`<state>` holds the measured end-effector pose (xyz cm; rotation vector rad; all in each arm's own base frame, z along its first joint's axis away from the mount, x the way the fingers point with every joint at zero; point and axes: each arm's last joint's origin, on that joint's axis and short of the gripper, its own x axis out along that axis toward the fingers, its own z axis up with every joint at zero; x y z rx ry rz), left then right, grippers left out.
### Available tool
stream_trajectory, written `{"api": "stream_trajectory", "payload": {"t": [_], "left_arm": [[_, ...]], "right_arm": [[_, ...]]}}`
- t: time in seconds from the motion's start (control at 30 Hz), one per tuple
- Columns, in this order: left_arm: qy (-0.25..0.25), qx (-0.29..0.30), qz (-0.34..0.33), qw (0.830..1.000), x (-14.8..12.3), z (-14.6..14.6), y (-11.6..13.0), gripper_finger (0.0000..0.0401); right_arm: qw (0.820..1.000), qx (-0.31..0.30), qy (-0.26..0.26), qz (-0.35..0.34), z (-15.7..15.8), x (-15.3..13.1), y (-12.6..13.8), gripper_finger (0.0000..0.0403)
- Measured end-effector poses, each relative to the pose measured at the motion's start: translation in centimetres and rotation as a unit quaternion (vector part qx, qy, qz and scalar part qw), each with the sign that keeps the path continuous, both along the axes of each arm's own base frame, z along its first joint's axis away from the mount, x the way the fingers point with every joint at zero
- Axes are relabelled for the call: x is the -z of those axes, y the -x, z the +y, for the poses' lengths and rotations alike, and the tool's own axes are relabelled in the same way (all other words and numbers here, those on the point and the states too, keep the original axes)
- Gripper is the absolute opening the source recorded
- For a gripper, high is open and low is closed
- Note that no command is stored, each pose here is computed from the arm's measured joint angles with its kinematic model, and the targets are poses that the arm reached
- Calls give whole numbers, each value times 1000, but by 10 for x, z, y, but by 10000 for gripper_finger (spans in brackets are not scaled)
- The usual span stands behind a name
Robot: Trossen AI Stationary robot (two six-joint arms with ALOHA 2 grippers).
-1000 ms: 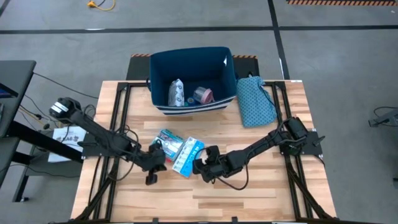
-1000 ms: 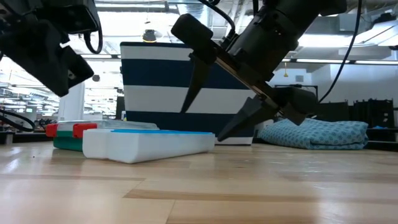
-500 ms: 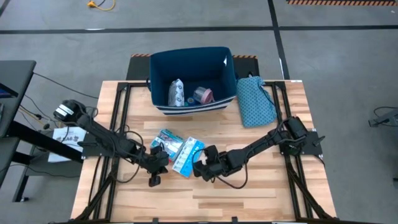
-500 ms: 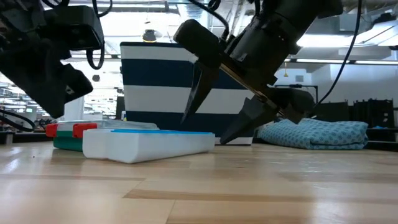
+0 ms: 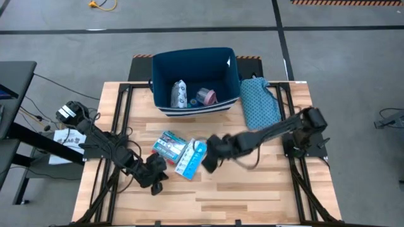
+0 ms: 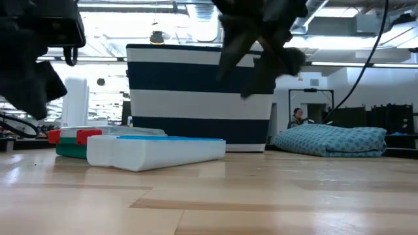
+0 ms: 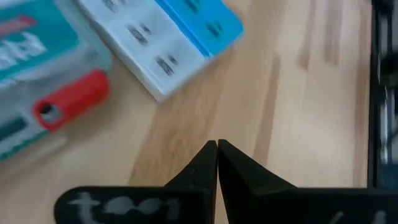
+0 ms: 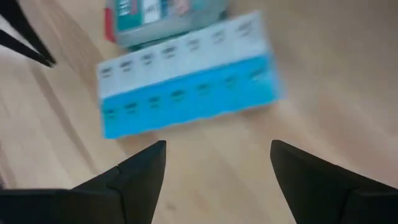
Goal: Pack medical supplies into shirt
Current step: Put the pill organizer into the blue patterned shirt
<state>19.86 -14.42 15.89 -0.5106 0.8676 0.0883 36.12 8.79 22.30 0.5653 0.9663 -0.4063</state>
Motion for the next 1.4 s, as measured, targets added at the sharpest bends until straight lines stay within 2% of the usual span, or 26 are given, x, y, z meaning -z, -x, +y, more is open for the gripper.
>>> {"api": "stream_trajectory", "payload": {"t": [0.1, 0.23, 0.4, 0.6, 0.87, 0.93, 1.13, 1.4], "left_arm": [[12, -55, -35, 998, -3, 0, -4, 0], [24, -72, -67, 995, -8, -1, -8, 0], [41, -114, -40, 992, 0, 0, -7, 0], [43, -129, -18, 991, 15, -20, -13, 0], [-4, -126, 15, 992, 28, -50, -39, 0], [-21, -132, 19, 991, 31, -54, -46, 0], [-61, -166, 28, 984, 33, -56, -51, 0], [-64, -187, 34, 980, 34, -49, -54, 0]], "right_arm": [[999, -45, 12, 21, -30, -16, 8, 282], [994, -109, 1, 19, -61, -21, 6, 282], [989, -145, 3, 31, -83, -6, -2, 282], [983, -181, -14, 36, -92, 8, -8, 282], [973, -202, -102, -52, -118, 19, -12, 282], [972, -202, -111, -47, -120, 28, -11, 282], [975, -186, -109, -49, -126, 43, -5, 282], [983, -150, -87, -56, -133, 56, 0, 282]]}}
